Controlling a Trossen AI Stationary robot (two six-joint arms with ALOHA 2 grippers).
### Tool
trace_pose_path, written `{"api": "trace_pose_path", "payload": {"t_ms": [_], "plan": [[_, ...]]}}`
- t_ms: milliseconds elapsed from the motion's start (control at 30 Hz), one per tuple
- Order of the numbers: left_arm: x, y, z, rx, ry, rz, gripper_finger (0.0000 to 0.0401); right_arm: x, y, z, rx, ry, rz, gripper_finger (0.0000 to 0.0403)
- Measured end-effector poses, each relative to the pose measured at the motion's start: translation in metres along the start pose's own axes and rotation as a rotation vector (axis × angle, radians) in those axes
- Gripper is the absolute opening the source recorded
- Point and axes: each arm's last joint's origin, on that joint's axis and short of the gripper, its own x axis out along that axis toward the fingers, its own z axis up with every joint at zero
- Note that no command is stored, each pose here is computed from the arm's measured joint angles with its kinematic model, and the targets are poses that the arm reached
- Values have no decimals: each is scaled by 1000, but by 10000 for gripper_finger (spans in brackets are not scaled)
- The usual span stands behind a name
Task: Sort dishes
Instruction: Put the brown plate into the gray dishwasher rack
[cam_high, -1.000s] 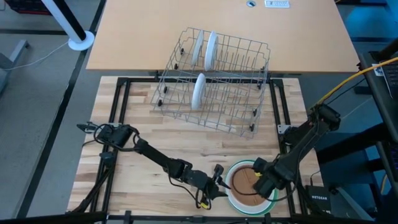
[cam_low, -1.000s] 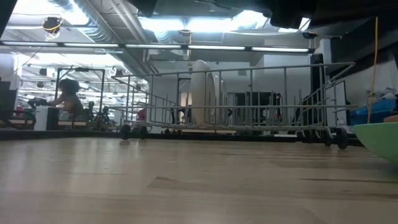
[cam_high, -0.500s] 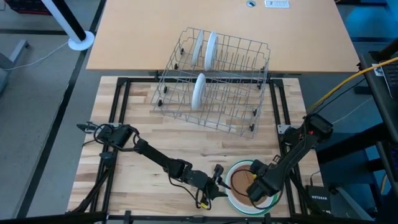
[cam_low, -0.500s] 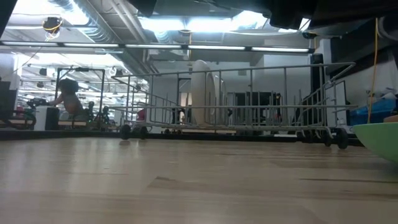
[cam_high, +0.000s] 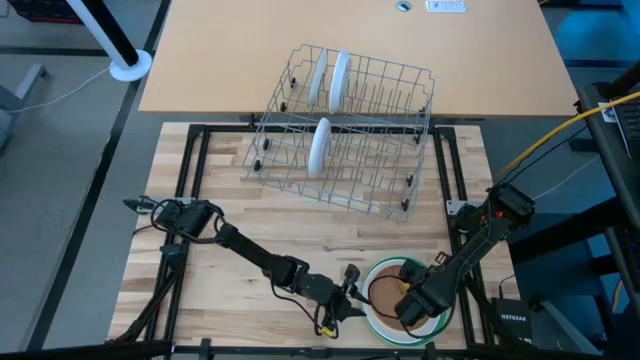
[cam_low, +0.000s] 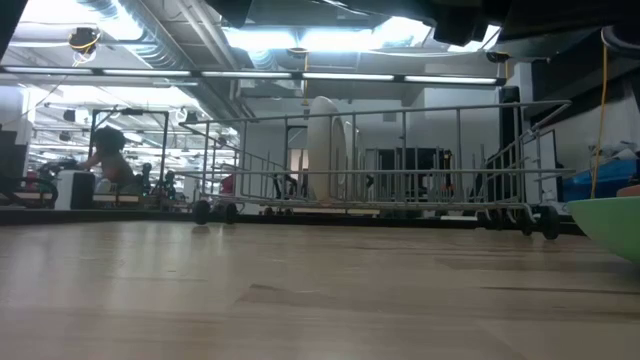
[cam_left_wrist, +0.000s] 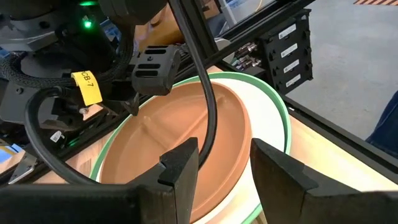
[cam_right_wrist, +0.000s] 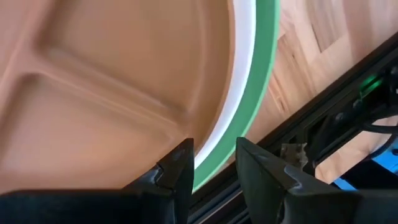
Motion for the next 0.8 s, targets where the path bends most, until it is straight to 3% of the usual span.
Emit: {"api": "trace_pose_path", "payload": {"t_ms": [233, 500, 800], "plan": [[0, 0, 0, -2, 0, 0, 136, 0, -1, 0, 0, 0, -8, 124], [0, 0, 0, -3, 0, -1, 136, -1, 12, 3, -67, -71, 115, 124], [0, 0, 0, -3, 0, 0, 136, -1, 10, 4, -16, -101, 91, 124]]}}
